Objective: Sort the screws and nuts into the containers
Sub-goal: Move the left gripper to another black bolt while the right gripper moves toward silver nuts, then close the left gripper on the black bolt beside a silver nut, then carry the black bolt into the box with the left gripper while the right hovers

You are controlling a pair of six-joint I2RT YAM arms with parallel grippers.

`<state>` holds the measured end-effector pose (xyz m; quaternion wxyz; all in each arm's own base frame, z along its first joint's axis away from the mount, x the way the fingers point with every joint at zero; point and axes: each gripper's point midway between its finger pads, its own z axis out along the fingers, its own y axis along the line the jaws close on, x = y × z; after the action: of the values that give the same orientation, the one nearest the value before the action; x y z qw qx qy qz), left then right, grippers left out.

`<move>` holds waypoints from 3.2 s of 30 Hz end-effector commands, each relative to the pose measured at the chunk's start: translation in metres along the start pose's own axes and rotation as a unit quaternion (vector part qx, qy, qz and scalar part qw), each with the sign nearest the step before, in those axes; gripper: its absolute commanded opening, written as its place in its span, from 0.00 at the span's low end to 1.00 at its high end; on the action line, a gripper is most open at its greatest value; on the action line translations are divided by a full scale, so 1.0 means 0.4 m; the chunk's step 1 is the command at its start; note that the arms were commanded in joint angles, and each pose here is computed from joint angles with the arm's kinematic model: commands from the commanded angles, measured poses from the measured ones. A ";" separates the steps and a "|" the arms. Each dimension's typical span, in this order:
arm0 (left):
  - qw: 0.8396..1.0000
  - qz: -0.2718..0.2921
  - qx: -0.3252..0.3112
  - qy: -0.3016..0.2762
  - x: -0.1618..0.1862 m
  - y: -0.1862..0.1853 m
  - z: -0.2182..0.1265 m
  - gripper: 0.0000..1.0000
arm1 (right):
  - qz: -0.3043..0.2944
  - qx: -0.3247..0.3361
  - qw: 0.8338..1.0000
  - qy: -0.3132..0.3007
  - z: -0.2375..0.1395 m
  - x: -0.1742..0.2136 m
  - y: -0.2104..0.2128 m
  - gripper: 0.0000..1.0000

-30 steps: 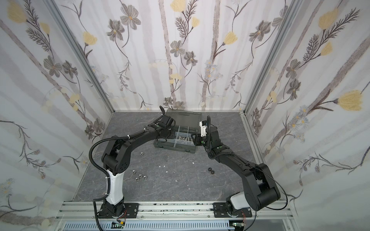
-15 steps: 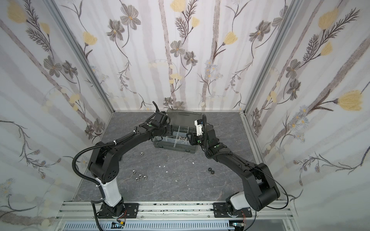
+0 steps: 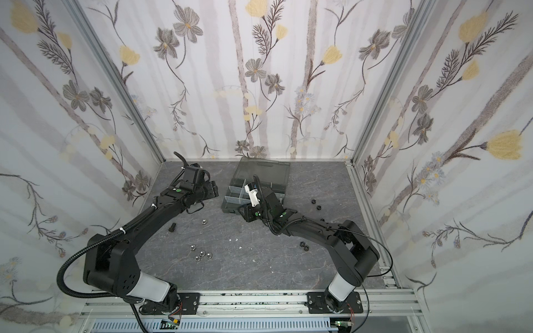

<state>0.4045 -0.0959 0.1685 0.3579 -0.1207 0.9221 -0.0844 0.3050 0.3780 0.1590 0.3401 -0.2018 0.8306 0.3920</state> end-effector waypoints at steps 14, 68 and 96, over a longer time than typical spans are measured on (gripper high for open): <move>0.987 -0.058 -0.143 0.038 0.012 0.355 0.136 0.57 | 0.040 -0.081 0.996 -0.026 -0.001 0.098 0.069 0.38; 0.984 0.054 -0.144 0.088 0.089 0.447 0.282 0.37 | 0.053 -0.103 0.993 -0.020 -0.028 0.135 0.069 0.39; 0.993 0.058 -0.092 0.036 0.022 0.260 0.205 0.09 | 0.040 -0.091 0.995 -0.030 -0.077 0.088 0.059 0.40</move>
<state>0.4385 0.0071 0.0688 0.3072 -0.0922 0.9469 0.0234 0.2545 0.3658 0.1540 0.3255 -0.1758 0.7917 0.4861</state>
